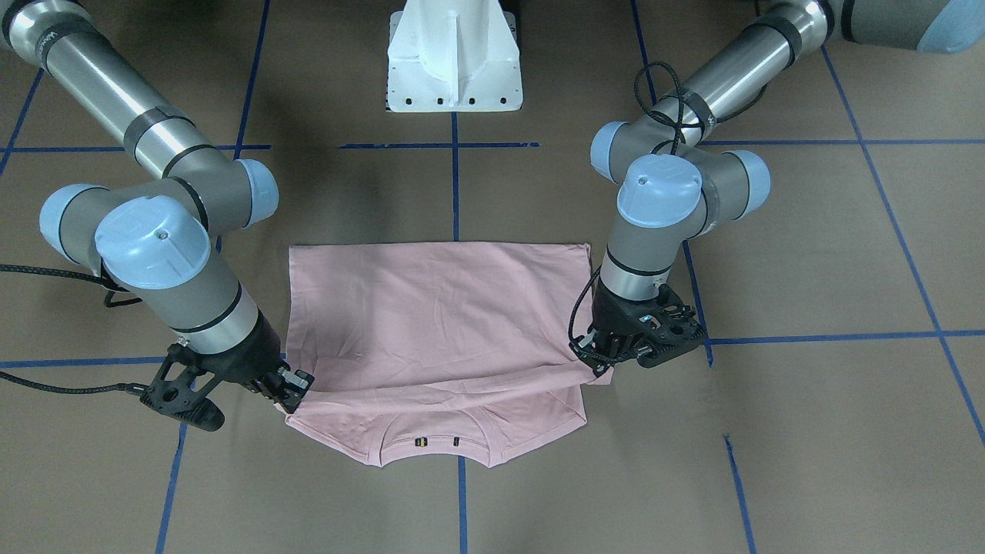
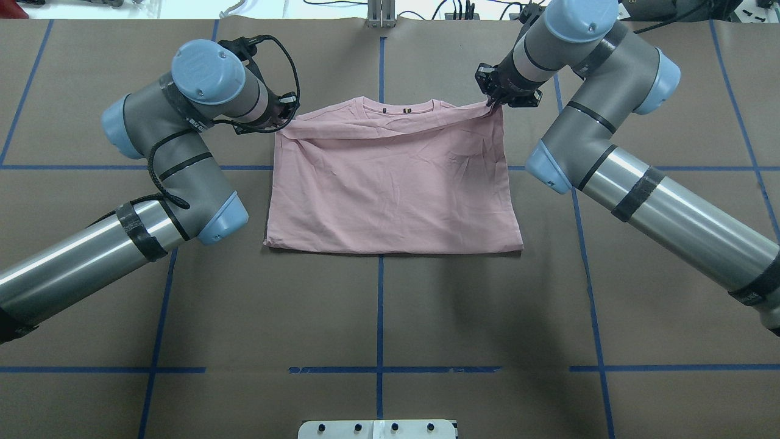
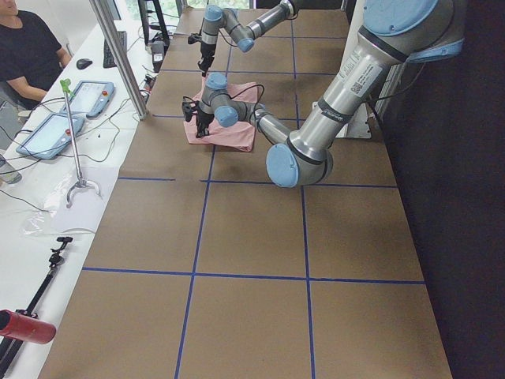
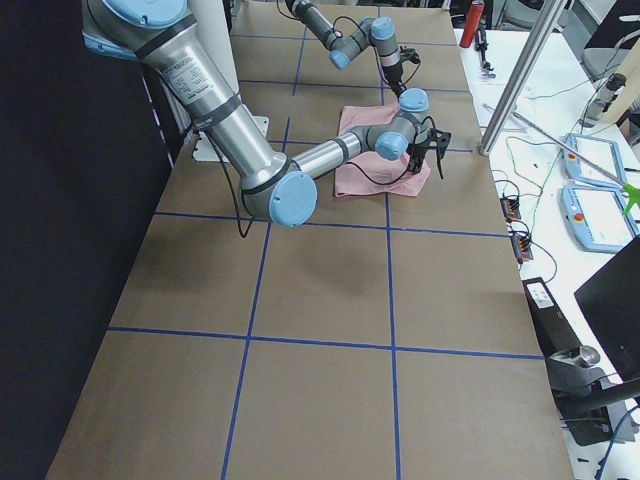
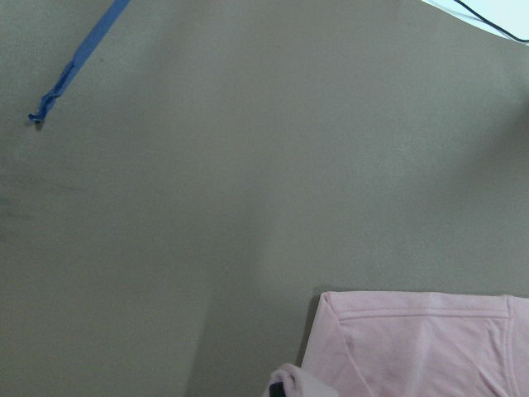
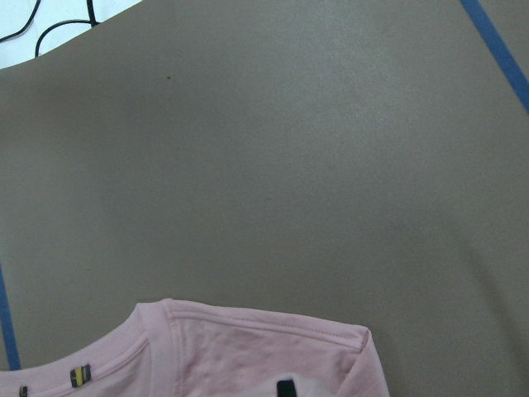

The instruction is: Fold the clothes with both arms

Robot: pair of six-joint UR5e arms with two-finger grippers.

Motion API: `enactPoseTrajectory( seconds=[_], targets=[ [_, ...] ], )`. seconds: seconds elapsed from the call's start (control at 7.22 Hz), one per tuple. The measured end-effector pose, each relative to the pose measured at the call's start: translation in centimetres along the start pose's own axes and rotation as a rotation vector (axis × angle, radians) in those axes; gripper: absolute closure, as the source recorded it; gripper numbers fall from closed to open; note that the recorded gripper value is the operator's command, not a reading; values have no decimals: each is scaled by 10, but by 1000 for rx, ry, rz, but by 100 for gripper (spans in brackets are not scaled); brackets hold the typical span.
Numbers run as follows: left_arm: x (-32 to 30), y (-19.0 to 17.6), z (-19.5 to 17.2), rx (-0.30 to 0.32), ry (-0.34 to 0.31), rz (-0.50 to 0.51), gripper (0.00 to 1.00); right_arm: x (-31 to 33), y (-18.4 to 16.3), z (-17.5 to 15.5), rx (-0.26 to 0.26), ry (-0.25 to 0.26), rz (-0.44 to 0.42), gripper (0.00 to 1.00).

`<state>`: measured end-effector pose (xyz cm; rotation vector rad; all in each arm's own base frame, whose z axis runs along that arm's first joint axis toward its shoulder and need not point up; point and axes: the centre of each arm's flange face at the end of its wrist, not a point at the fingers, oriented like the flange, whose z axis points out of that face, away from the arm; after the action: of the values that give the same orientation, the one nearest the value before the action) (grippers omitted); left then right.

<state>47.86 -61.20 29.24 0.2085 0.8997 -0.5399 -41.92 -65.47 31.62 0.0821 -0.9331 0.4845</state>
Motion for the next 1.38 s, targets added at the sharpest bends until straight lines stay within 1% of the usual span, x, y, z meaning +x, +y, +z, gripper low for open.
enactPoseTrajectory(
  seconds=[0.14, 0.28, 0.42, 0.69, 0.97, 1.11, 1.25, 1.38],
  targets=[
    [1, 0, 0, 0, 2, 1, 65, -1, 2, 0, -2, -1, -3, 41],
    [2, 0, -1, 0, 4, 1, 22, -2, 4, 1, -5, -2, -5, 0],
    [3, 0, -1, 0, 4, 1, 0, -2, 6, 2, -7, -2, -7, 0],
    [4, 1, -2, 1, 3, 0, 0, 0, 8, 4, -10, 1, -8, 0],
    [6, 2, -7, -1, 7, 1, 0, 3, 15, -4, -18, -16, -12, 0],
    [8, 3, -12, -2, 17, 3, 0, 15, 30, -14, -36, -33, -21, 0],
    [10, 5, -19, -2, 30, 7, 0, 40, 52, -24, -64, -45, -33, 0],
    [13, 7, -27, -3, 44, 5, 0, 71, 84, -32, -95, -46, -51, 0]
  ],
)
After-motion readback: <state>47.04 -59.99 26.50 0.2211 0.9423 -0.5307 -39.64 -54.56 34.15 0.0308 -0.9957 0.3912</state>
